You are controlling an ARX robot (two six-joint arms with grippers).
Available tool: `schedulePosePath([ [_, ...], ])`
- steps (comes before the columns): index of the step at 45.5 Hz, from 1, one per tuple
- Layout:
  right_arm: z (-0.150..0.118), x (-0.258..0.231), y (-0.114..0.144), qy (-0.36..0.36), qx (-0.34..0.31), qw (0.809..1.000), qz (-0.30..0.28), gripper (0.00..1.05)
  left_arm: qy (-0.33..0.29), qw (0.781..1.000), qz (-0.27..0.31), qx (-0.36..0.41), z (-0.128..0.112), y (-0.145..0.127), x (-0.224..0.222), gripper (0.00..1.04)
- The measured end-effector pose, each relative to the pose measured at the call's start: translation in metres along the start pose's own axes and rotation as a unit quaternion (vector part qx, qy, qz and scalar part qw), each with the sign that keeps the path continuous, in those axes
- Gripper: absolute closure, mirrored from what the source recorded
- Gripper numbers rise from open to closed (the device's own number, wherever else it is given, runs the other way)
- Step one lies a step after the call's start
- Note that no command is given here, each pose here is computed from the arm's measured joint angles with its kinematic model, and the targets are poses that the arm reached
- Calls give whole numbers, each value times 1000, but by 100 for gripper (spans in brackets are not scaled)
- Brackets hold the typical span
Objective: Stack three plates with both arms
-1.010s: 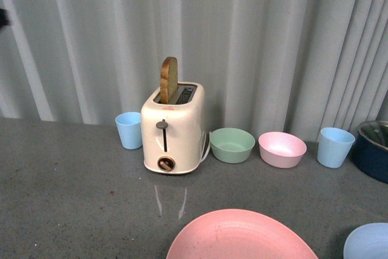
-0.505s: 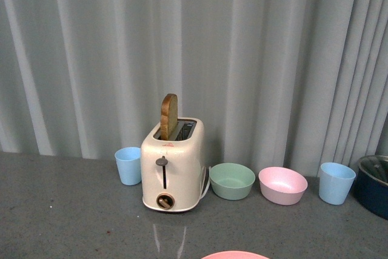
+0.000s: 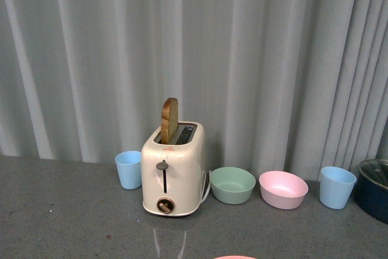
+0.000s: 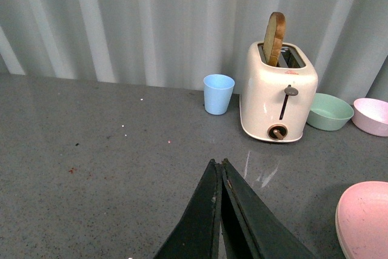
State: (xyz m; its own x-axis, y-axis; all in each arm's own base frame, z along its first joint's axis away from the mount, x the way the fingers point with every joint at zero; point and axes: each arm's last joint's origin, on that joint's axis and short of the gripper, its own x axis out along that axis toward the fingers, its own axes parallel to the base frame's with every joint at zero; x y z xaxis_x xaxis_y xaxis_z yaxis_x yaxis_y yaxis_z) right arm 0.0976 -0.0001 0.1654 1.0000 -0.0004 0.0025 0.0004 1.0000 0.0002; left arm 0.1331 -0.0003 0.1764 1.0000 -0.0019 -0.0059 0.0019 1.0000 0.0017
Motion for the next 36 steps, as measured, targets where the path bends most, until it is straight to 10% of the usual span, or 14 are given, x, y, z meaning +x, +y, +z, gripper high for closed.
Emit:
schedulePosePath([
  [36,0,0,0,0,0,1000,0,7,-19,1000,0,-1,-1,0,-23,101],
])
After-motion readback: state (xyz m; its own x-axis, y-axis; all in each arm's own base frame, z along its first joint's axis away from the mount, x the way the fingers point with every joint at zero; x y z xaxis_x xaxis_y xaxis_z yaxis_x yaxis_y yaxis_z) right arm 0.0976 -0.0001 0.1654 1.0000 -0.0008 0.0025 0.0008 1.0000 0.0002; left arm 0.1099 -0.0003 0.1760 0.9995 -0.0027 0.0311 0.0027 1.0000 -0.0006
